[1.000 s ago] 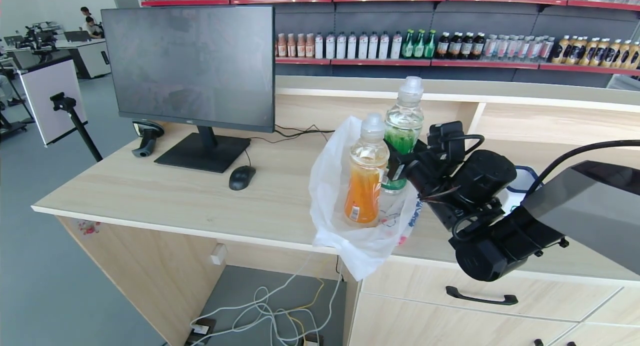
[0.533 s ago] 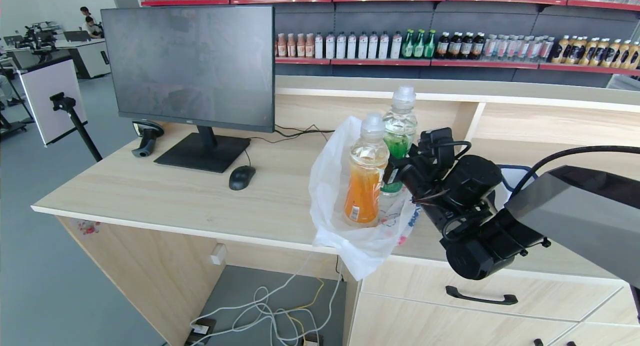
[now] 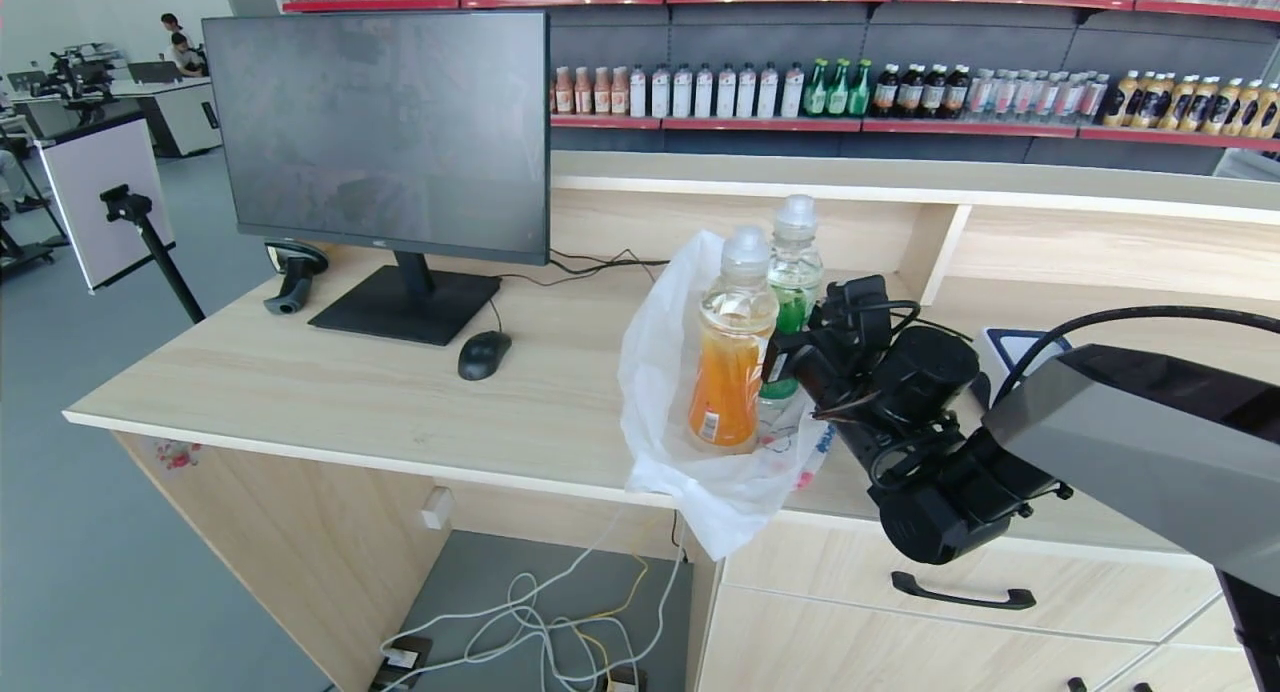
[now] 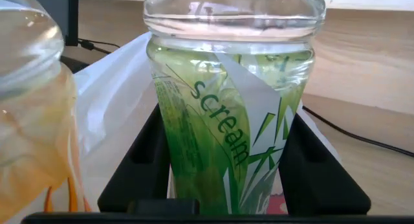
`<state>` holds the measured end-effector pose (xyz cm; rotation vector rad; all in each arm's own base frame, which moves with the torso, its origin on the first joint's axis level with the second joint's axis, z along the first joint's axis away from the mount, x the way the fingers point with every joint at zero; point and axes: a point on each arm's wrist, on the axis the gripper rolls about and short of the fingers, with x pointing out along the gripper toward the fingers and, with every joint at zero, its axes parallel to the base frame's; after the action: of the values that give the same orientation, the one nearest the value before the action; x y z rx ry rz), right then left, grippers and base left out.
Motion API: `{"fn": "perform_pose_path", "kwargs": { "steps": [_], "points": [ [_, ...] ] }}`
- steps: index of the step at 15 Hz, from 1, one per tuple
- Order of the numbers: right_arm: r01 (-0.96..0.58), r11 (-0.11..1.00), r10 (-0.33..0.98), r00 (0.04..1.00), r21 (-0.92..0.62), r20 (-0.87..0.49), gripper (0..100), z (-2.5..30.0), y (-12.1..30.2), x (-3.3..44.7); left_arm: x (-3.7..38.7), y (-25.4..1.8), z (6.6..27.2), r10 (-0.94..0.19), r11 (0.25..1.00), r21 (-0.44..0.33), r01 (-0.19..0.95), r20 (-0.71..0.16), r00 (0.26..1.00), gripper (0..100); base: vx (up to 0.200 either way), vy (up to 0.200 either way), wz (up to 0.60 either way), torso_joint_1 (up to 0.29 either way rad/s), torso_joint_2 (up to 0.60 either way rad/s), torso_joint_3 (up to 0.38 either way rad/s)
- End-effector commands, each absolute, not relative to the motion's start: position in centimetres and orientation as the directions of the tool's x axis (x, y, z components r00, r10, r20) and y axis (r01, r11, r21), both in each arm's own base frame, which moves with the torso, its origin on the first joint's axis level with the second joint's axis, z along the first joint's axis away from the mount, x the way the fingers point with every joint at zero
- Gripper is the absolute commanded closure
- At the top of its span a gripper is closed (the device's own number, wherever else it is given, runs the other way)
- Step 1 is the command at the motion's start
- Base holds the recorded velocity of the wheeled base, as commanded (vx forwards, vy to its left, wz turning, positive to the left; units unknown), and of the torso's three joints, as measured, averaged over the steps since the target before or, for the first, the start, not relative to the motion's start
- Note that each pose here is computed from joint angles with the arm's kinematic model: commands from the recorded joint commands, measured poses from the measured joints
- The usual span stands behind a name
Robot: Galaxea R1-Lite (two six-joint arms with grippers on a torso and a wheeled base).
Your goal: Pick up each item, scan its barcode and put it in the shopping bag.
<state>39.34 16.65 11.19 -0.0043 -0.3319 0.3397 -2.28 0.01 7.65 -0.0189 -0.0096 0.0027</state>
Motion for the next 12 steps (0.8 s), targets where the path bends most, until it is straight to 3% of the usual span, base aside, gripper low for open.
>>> {"fn": "perform_pose_path", "kwargs": {
  "steps": [1, 12],
  "points": [
    [-0.326, 0.943, 0.328, 0.894, -0.06, 0.305, 100, 10.64, 16.65, 39.46, -2.28, 0.0, 7.66, 0.005, 1.0, -0.02, -0.004, 0.011, 1.0, 0, 0.0, 0.0, 0.0, 0.0, 0.0, 0.0],
    [-0.327, 0.943, 0.331, 0.904, -0.061, 0.271, 100, 10.02, 16.37, 38.95, -2.28, 0.01, 7.67, 0.003, 1.0, -0.018, -0.003, 0.012, 1.0, 0, 0.0, 0.0, 0.0, 0.0, 0.0, 0.0]
  ]
}}
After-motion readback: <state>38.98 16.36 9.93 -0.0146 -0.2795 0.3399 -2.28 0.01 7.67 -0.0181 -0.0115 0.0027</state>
